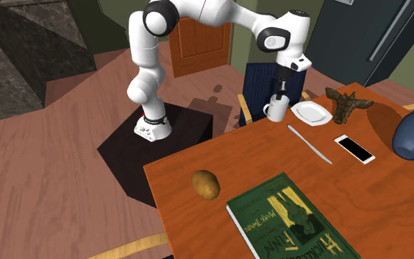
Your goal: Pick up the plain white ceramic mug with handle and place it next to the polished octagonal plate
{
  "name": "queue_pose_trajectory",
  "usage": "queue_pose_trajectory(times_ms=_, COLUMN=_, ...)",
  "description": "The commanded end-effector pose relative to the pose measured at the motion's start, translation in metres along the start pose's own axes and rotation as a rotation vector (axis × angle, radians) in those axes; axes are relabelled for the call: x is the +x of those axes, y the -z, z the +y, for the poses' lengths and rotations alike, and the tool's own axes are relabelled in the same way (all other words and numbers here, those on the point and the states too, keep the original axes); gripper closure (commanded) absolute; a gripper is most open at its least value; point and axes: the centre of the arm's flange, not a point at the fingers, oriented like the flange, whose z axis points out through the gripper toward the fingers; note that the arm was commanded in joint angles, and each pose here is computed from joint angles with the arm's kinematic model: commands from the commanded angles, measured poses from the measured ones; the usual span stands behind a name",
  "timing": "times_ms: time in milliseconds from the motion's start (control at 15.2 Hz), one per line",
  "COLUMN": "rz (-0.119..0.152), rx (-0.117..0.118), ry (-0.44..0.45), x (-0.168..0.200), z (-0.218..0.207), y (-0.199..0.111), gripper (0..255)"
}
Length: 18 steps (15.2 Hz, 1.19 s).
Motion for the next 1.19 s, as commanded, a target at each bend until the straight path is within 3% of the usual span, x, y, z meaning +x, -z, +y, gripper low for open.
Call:
queue_pose_trajectory(times_ms=0, rz=0.001, rx=0.0, ry=0.0, x=0.0, z=-0.001, y=-0.011, gripper=255)
queue_pose_trajectory(times_ms=858, rz=0.001, rx=0.0, ry=0.0, x=-0.004, z=-0.001, y=-0.081, gripper=255)
queue_pose_trajectory(times_ms=1122, rz=0.001, rx=0.0, ry=0.0, x=-0.004, z=-0.001, y=-0.081, gripper=255)
